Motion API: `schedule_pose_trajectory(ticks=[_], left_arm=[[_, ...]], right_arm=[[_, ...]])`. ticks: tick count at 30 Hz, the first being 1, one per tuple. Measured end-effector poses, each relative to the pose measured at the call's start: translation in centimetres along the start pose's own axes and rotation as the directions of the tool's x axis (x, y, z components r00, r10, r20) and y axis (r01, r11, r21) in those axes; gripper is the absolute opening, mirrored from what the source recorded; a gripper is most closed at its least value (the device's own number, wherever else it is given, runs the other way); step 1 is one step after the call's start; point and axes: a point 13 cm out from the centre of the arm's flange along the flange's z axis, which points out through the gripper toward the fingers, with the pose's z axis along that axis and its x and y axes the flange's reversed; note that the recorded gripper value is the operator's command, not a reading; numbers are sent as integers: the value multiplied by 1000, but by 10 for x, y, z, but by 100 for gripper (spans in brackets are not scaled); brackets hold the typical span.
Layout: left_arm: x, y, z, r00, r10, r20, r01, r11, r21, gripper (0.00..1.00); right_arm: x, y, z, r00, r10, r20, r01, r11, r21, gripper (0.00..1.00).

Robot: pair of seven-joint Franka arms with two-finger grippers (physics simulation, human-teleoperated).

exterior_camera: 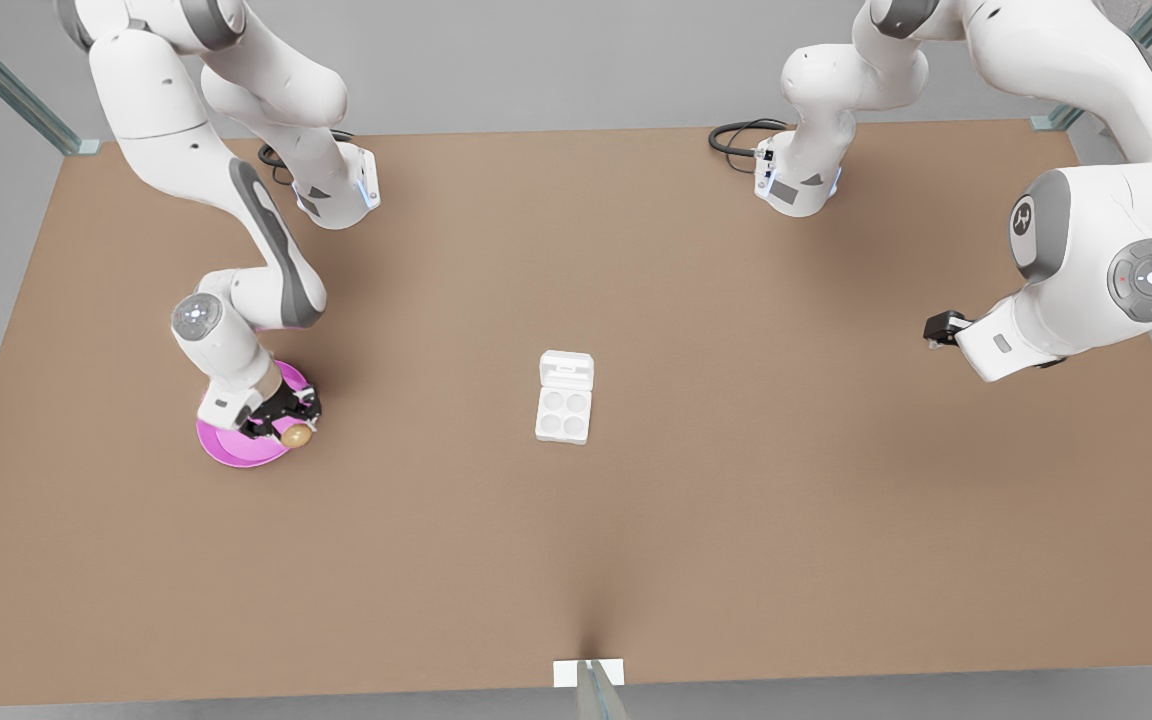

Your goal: Pack egg into the box and close the box lid

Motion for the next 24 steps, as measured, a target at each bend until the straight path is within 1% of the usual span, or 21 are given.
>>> schedule_pose_trajectory(ticks=[6, 11, 14, 18, 22, 24], left_arm=[[-1, 0, 1, 1000, 0, -1, 0, 1000, 0, 100], [-1, 0, 2, 1000, 1, -2, -1, 1000, 0, 100], [-1, 0, 2, 1000, 1, -3, -1, 1000, 1, 100], [-2, 0, 2, 1000, 1, -2, -1, 1000, 0, 100], [-2, 0, 3, 1000, 1, -3, -1, 1000, 1, 100], [-2, 0, 3, 1000, 1, -2, -1, 1000, 0, 100]], right_arm=[[-111, 118, -19, 989, -113, 91, 120, 990, -71, 61], [-162, 229, -20, 987, -132, 91, 144, 978, -149, 60], [-169, 292, -20, 992, -106, 64, 117, 973, -199, 60], [-190, 347, -22, 999, -35, 29, 41, 968, -246, 60], [-198, 399, -19, 999, 31, -21, -35, 963, -267, 60], [-189, 424, -19, 996, 67, -59, -81, 960, -267, 60]])
